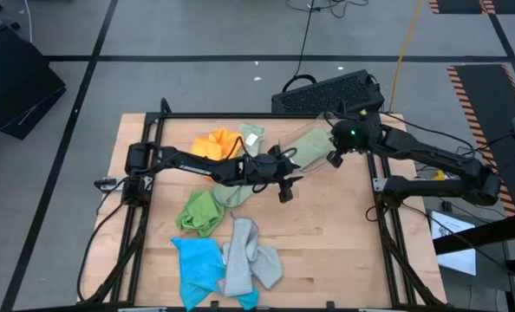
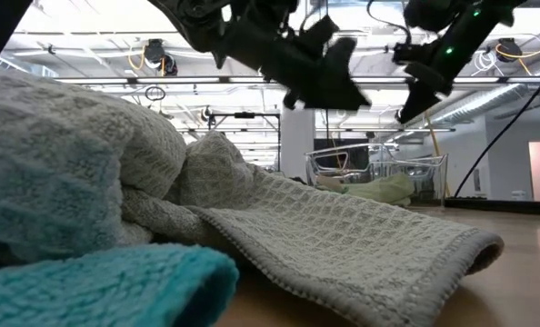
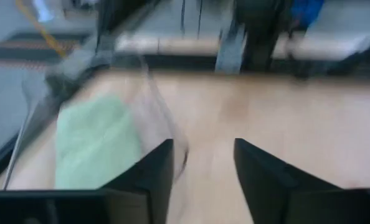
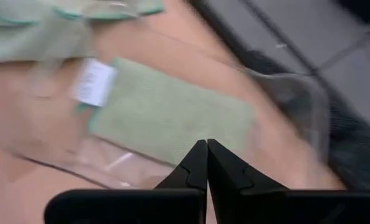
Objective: Fold microfiber towels
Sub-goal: Adjust the transparent bin
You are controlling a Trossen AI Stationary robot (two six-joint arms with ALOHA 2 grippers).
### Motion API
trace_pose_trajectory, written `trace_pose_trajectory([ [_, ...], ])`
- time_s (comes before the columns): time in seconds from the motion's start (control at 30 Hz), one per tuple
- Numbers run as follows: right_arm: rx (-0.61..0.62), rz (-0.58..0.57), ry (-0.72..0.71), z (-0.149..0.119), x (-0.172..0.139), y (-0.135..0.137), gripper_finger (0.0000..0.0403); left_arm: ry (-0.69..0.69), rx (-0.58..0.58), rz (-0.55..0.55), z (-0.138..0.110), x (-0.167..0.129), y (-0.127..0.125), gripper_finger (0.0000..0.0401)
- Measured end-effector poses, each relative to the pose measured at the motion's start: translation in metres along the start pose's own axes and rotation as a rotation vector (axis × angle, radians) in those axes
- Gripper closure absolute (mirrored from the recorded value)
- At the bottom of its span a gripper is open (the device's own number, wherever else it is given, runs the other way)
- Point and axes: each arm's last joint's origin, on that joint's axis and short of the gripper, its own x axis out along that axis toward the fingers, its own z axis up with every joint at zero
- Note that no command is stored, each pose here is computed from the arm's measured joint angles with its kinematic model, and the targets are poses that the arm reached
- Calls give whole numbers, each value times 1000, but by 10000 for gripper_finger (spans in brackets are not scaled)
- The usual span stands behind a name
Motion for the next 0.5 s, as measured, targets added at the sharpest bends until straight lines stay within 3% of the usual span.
trace_pose_trajectory([
  [0.17,1,-106,-26,-6,-17,-4,403,96,105,25,5,15,3,204],
  [0.33,10,-109,-54,-9,-26,-6,403,142,221,18,5,29,15,227],
  [0.5,5,-109,-67,-10,-29,-7,403,152,264,-13,5,29,29,259],
])
